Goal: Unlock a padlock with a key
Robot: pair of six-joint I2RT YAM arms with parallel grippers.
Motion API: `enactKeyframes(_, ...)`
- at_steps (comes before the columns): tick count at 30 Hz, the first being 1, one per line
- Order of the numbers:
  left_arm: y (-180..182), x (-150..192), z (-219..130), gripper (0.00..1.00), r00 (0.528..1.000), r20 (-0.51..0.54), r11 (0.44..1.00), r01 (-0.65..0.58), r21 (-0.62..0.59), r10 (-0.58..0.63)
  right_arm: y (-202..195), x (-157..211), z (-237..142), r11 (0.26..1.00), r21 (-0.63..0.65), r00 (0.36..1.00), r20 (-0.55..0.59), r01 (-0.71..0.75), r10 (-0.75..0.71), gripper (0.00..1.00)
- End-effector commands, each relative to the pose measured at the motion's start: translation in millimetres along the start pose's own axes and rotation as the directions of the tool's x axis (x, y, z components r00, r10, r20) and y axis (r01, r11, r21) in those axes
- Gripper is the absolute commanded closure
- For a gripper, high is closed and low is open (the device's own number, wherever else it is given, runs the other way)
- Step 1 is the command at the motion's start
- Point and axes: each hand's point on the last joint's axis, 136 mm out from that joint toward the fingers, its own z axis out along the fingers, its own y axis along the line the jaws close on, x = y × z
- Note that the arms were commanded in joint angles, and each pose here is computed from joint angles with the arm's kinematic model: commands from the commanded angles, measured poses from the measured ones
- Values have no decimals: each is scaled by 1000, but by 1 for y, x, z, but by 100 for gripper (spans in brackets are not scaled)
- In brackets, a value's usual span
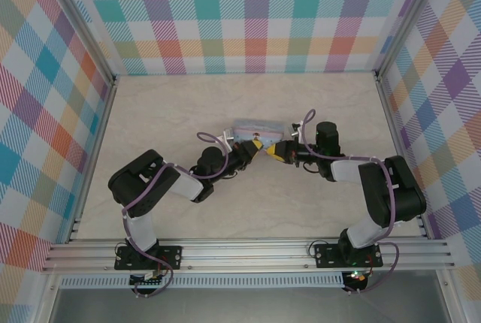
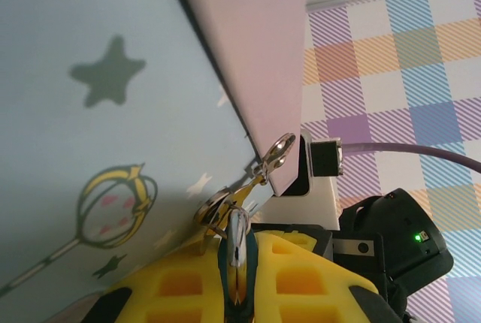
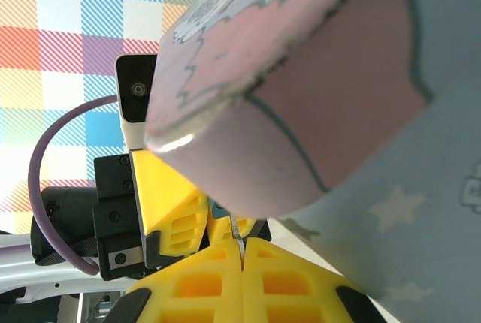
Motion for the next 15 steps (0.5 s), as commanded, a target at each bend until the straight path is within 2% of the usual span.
enactKeyframes(1,-10,32,3,100,992,-120,998,-29,57,36,22,-22,-3,991,-22,989,68,130,-128,98)
enactKeyframes(9,-21,30,9,100,992,-119,996,-18,83,28,14,-10,16,993,-35,993,47,111,-110,99)
enactKeyframes(15,-18,31,10,100,993,-117,997,-18,75,27,24,-15,21,989,-53,989,66,137,-134,99)
